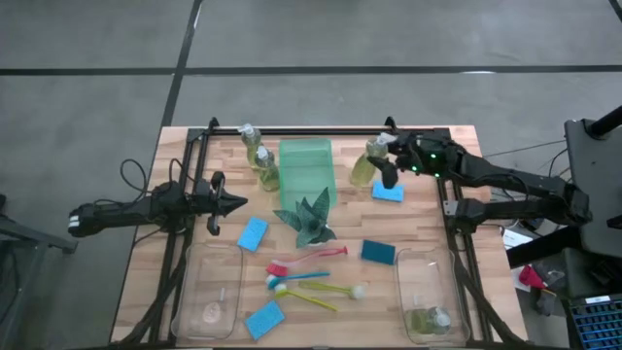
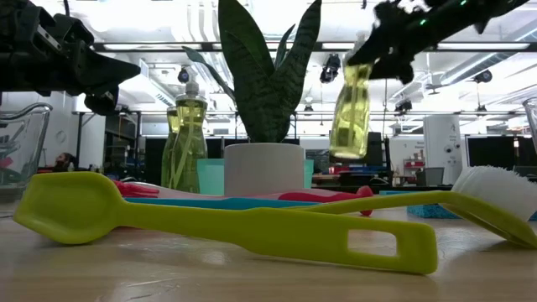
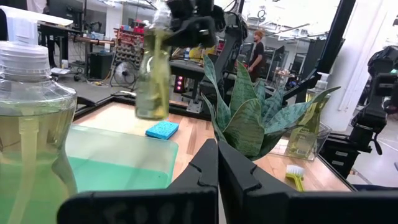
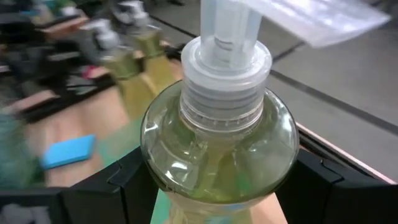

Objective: Pick & Place Kitchen Sink Supplies
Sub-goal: Put the yellow soap dispenser into the right transparent bin

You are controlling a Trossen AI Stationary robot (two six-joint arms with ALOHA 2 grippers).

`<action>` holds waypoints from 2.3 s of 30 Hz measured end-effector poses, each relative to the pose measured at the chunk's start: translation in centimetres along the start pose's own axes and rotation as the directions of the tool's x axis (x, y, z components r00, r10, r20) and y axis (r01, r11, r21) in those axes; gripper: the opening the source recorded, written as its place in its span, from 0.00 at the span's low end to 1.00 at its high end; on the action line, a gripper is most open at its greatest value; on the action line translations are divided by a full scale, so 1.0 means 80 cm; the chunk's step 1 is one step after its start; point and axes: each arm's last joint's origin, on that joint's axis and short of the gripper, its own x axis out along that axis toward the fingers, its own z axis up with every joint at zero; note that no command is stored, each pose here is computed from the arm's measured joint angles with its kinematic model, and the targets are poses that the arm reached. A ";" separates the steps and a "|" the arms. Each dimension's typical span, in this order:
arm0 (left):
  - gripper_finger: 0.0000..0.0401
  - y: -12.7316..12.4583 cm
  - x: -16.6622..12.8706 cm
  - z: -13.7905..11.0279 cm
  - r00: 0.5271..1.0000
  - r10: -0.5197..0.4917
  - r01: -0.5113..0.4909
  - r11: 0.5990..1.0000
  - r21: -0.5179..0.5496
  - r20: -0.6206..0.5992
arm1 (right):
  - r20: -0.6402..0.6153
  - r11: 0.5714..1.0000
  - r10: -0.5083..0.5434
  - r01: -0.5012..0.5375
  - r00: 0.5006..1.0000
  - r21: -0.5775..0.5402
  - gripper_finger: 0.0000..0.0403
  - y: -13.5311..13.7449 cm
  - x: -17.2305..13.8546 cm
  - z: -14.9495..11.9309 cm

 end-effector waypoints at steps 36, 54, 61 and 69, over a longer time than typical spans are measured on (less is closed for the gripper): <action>0.00 0.000 0.000 0.000 1.000 0.000 0.000 1.000 0.000 0.000 | -0.109 0.823 0.567 -0.566 0.817 0.040 0.63 0.086 -0.139 -0.007; 0.00 0.000 0.000 0.000 1.000 0.000 0.000 1.000 0.000 0.000 | -0.298 0.832 0.532 -0.555 0.792 0.012 0.63 0.120 -0.169 -0.004; 0.00 0.000 0.000 0.000 1.000 0.000 0.000 1.000 0.000 0.000 | -0.347 0.836 0.493 -0.546 0.798 -0.066 0.63 0.156 -0.179 -0.004; 0.00 0.000 0.000 0.000 1.000 0.000 0.000 1.000 0.000 0.000 | -0.408 0.875 0.369 -0.460 0.835 -0.151 0.63 0.192 -0.200 -0.008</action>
